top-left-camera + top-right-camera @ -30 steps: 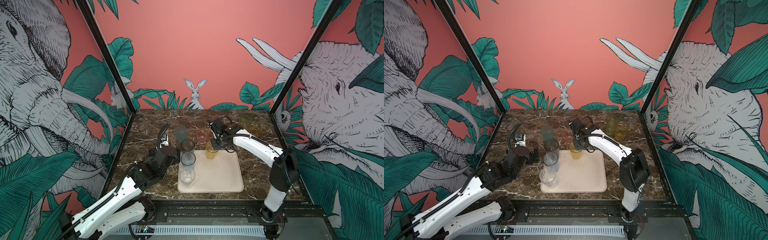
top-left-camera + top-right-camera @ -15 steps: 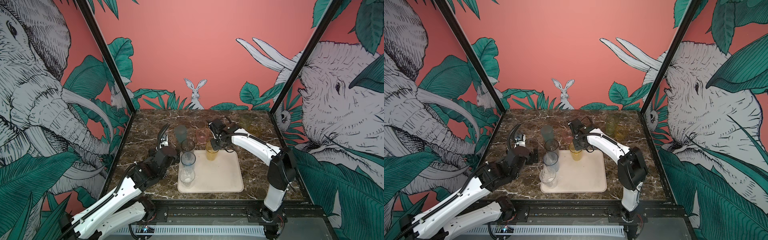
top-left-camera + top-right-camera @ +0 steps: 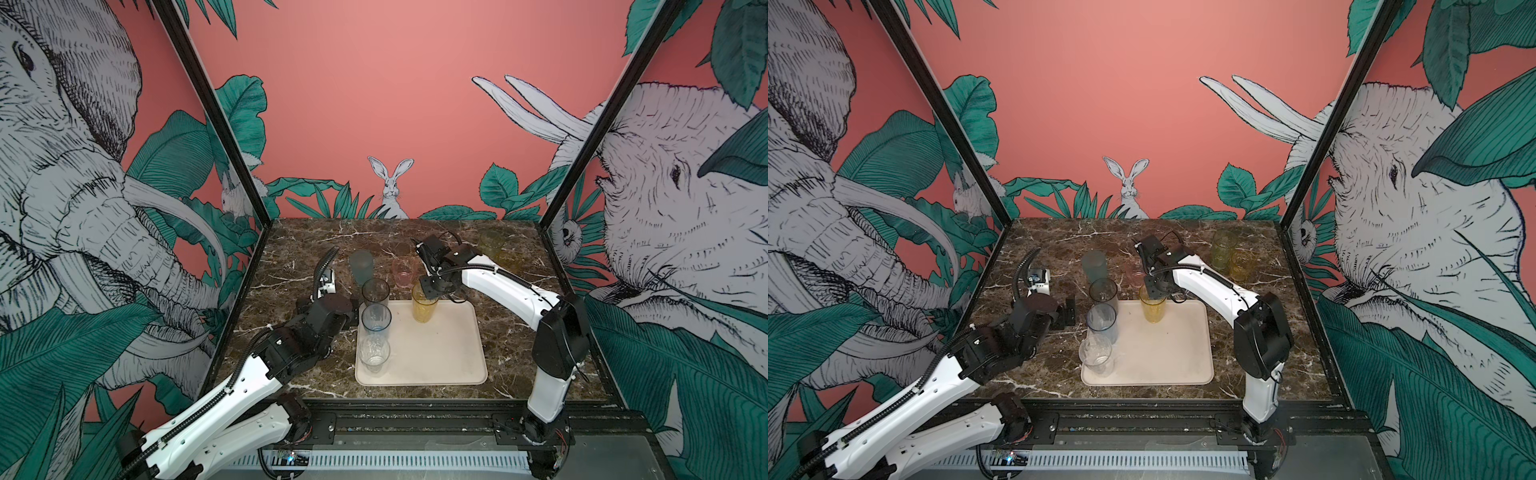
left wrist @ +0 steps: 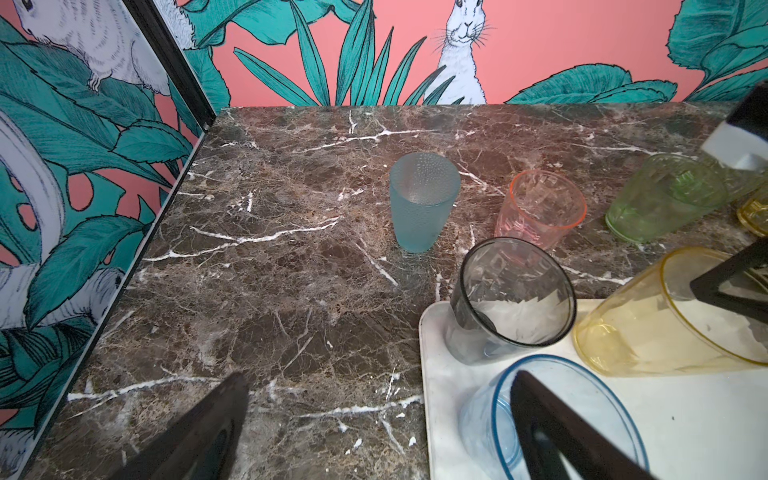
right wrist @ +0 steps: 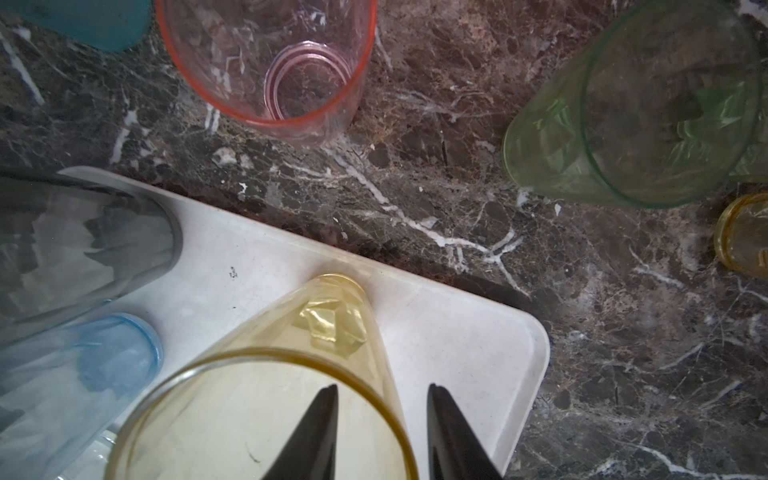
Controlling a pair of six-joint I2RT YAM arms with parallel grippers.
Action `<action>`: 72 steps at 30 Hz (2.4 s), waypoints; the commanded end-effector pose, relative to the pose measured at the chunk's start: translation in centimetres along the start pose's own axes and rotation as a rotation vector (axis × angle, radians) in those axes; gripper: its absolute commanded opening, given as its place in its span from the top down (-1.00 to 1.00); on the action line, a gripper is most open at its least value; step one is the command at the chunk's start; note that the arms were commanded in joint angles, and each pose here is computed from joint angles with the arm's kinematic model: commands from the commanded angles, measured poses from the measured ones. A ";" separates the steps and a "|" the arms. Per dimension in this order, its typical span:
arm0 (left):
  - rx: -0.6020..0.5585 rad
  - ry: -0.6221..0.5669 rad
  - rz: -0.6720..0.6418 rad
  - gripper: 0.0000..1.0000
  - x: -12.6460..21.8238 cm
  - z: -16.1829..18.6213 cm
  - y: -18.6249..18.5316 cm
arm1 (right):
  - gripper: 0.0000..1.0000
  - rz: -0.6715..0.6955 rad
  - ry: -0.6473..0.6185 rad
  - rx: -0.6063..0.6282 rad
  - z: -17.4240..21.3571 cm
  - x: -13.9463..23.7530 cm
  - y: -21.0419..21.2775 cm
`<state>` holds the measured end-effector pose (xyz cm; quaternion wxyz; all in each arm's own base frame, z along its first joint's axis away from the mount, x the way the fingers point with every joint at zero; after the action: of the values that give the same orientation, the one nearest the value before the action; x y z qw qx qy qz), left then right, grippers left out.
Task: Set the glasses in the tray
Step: 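Lower the yellow glass onto the tray and open the right gripper, then move the right gripper toward the teal frosted glass while the left gripper draws back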
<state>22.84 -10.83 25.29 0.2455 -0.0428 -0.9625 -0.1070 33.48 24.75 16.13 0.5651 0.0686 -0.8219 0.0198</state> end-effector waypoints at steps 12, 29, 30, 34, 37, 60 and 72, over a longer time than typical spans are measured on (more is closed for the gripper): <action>0.006 -0.017 -0.030 -0.99 0.7 -0.6 1.1 | 0.07 -0.126 -0.218 0.013 -5.8 7.1 2.7; 0.078 -0.078 -0.015 -0.95 2.9 -0.9 2.8 | 0.05 -0.248 -0.350 0.097 -10.7 7.3 10.0; 0.083 -0.081 -0.014 -0.95 3.0 -0.8 2.9 | 0.05 -0.256 -0.354 0.100 -10.9 7.1 10.5; 0.109 -0.093 -0.004 -0.93 3.4 -0.3 3.2 | 0.04 -0.277 -0.349 0.115 -11.3 5.5 12.4; 0.118 -0.097 0.010 -0.93 3.5 -0.1 3.2 | 0.04 -0.287 -0.339 0.124 -11.5 4.2 13.6; 0.150 -0.140 -0.024 -0.95 4.3 0.7 4.7 | -0.02 -0.368 -0.328 0.043 -13.2 -3.1 18.5; 0.091 -0.095 -0.043 -0.94 3.8 0.3 4.3 | -0.13 -0.264 -0.360 0.008 -13.7 -5.9 17.3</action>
<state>19.82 -6.88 27.36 0.1945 -0.0304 -0.9787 -0.0579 45.19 43.51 15.75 0.4282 0.1879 -0.8822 -0.0546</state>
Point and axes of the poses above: each gripper's point midway between its finger pads, its own x axis back along the fingers, its own y axis along the line the jaws close on, z = x × y, the point moved 2 cm from there along x, back along the fingers, and after that the axes turned 13 degrees about -x, right-handed, at the moved point
